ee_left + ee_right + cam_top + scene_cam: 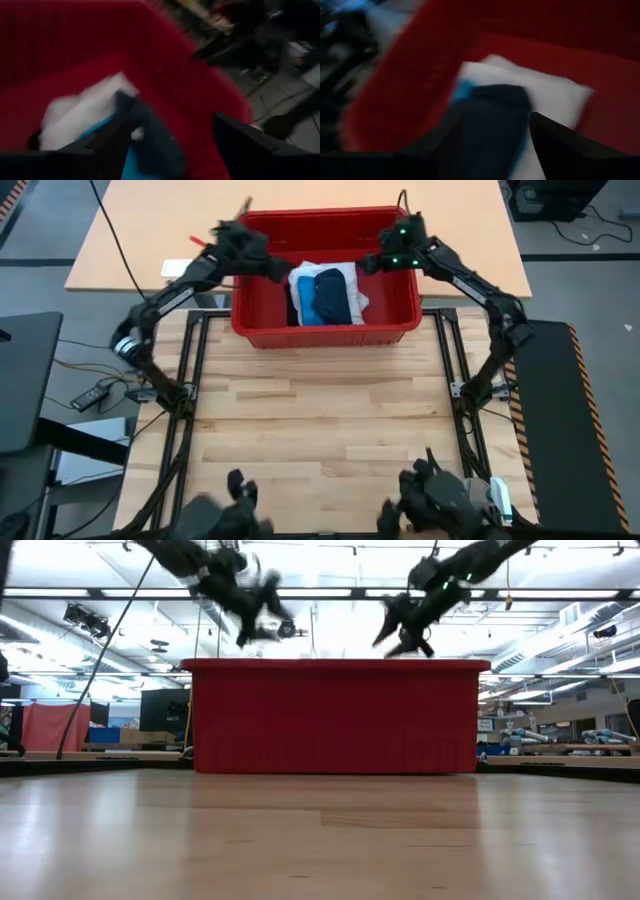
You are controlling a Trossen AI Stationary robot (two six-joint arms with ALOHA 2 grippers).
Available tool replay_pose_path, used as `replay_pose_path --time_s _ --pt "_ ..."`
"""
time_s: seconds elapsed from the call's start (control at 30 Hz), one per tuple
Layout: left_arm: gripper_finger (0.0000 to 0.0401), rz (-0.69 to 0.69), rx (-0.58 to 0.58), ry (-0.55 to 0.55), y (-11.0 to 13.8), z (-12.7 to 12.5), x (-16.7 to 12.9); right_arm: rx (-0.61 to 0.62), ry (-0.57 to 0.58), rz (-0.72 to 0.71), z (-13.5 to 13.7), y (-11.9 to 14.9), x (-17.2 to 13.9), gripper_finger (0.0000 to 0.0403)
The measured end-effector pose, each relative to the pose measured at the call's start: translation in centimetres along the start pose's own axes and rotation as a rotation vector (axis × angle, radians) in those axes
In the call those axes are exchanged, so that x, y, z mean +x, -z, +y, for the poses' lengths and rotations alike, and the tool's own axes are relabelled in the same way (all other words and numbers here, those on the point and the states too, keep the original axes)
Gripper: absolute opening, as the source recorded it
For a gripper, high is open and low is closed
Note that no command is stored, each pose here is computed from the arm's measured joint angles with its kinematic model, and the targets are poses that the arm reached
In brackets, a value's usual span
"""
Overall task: Fold laundry
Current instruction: Adjust the bin
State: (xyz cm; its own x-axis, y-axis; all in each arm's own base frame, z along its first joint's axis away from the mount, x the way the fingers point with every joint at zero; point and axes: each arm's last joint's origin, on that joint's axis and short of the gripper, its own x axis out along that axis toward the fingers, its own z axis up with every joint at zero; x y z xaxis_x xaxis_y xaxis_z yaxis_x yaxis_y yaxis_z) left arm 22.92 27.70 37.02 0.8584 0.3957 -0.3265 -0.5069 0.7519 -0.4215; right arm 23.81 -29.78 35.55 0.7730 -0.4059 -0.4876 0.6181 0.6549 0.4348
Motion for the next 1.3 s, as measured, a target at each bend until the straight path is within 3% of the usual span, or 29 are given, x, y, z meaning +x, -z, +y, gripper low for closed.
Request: replay_pose_path --time_s 0.17,0.3,0.47,0.6,0.77,0.93,1.1,1.3 --pt "0.0257 -0.075 0.124 0.109 -0.7 -6.0 -3.4 -0.202 -0.246 0.017 4.5 0.2 -3.7 0.0215" --pt "0.0241 -0.087 0.179 0.153 0.3 -11.1 -5.1 -0.293 -0.372 0.099 7.7 1.8 -5.4 0.0196" --pt "0.0224 0.044 0.205 0.027 4.3 -15.6 -4.6 -0.353 -0.450 0.286 10.7 5.3 -5.5 0.0176" --pt "0.0206 0.145 0.120 0.051 8.9 -17.4 -3.2 -0.362 -0.431 0.448 12.1 9.3 -4.4 0.0153" --pt "0.0188 0.265 0.003 0.047 14.9 -17.8 -1.7 -0.361 -0.281 0.579 12.9 13.8 -3.1 0.0119" --pt "0.0181 0.375 -0.082 -0.019 18.9 -16.6 -1.3 -0.386 -0.190 0.638 13.1 16.9 -2.2 0.0097" --pt "0.0180 0.410 -0.142 -0.119 20.5 -13.8 -0.5 -0.414 -0.085 0.587 12.0 17.8 -1.2 0.0081" --pt "0.0180 0.423 -0.157 -0.212 19.9 -8.7 1.4 -0.384 0.091 0.465 8.5 15.6 -0.5 0.0065"
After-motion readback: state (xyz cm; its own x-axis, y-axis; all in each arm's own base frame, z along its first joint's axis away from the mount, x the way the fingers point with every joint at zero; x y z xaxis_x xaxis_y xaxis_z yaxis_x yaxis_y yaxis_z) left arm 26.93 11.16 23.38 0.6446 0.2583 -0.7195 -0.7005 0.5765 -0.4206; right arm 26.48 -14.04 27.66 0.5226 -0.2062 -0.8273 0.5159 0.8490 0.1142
